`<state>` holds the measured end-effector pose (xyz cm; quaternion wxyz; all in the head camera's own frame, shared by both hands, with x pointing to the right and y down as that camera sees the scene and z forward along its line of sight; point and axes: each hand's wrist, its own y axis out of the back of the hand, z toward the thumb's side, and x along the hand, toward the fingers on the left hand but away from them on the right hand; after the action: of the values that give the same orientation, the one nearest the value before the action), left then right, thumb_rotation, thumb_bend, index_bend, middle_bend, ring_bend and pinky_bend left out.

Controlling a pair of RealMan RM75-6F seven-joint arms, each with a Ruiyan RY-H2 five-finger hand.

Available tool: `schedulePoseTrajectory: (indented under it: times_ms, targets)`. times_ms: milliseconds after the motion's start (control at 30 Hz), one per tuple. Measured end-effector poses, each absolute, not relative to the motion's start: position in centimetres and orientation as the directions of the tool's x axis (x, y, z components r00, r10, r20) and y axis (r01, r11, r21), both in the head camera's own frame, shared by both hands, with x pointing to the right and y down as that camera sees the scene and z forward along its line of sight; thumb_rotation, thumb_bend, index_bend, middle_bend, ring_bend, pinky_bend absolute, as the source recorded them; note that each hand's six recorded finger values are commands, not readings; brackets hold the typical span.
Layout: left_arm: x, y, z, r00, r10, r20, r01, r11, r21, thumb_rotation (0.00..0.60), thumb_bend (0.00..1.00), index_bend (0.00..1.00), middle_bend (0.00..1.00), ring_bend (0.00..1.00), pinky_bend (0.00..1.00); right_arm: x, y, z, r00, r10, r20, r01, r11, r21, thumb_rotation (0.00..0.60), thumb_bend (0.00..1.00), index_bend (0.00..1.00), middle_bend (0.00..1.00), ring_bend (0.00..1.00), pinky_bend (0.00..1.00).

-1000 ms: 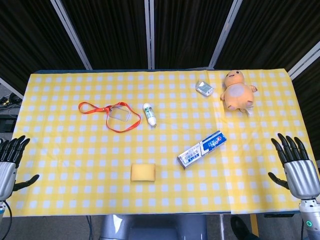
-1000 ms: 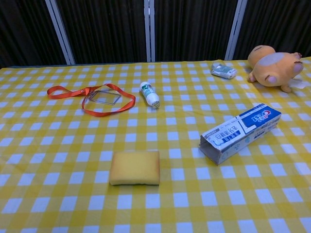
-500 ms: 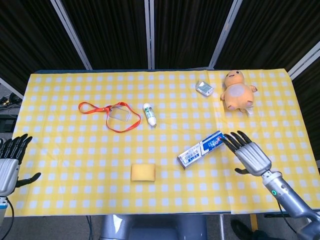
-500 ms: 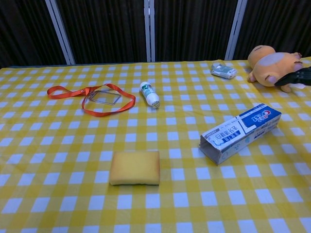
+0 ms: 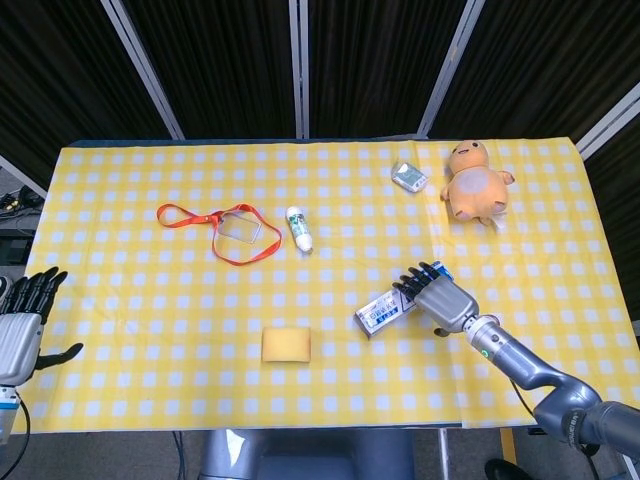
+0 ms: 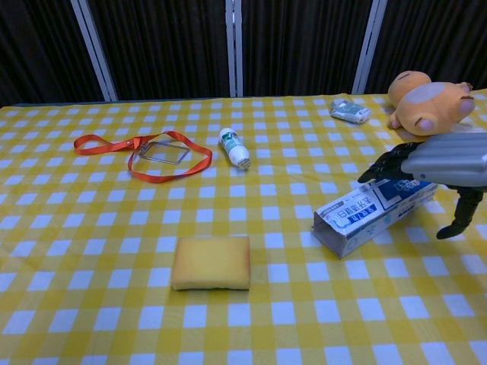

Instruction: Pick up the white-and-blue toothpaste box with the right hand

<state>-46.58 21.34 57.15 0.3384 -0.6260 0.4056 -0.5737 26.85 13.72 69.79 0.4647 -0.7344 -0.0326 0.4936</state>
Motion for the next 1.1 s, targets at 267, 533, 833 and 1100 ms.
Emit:
schedulePoseTrajectory:
  times_ms: [267, 533, 833, 1100]
  targets:
    - [-46.4, 21.4, 57.3, 0.014, -0.895, 0.447, -0.116, -0.445, -0.888, 0.6, 0.0, 0.0, 0.0, 0.0, 0.0, 24.2, 14.0, 70.9, 0.543, 0.499, -0.675, -0.403, -0.551, -0.731, 0.6, 0.25, 0.19, 0.19, 0.07, 0.1]
    - [-46.5, 21.4, 57.3, 0.011, -0.894, 0.448, -0.118, -0.446, -0.887, 0.6, 0.0, 0.0, 0.0, 0.0, 0.0, 23.8, 13.9, 71.4, 0.538, 0.521, -0.663, -0.387, -0.547, -0.743, 0.6, 0.3, 0.4, 0.44, 0.31, 0.22]
    - [-46.5, 21.4, 57.2, 0.014, -0.894, 0.448, -0.123, -0.446, -0.886, 0.6, 0.0, 0.0, 0.0, 0.0, 0.0, 23.4, 13.1, 69.9, 0.577, 0.575, -0.58, -0.35, -0.467, -0.812, 0.6, 0.32, 0.41, 0.46, 0.34, 0.25]
    - [-46.3, 21.5, 56.9, 0.024, -0.896, 0.444, -0.136, -0.443, -0.886, 0.6, 0.0, 0.0, 0.0, 0.0, 0.0, 23.2, 11.2, 66.0, 0.653, 0.635, -0.412, -0.405, -0.167, -0.899, 0.6, 0.32, 0.41, 0.46, 0.34, 0.25]
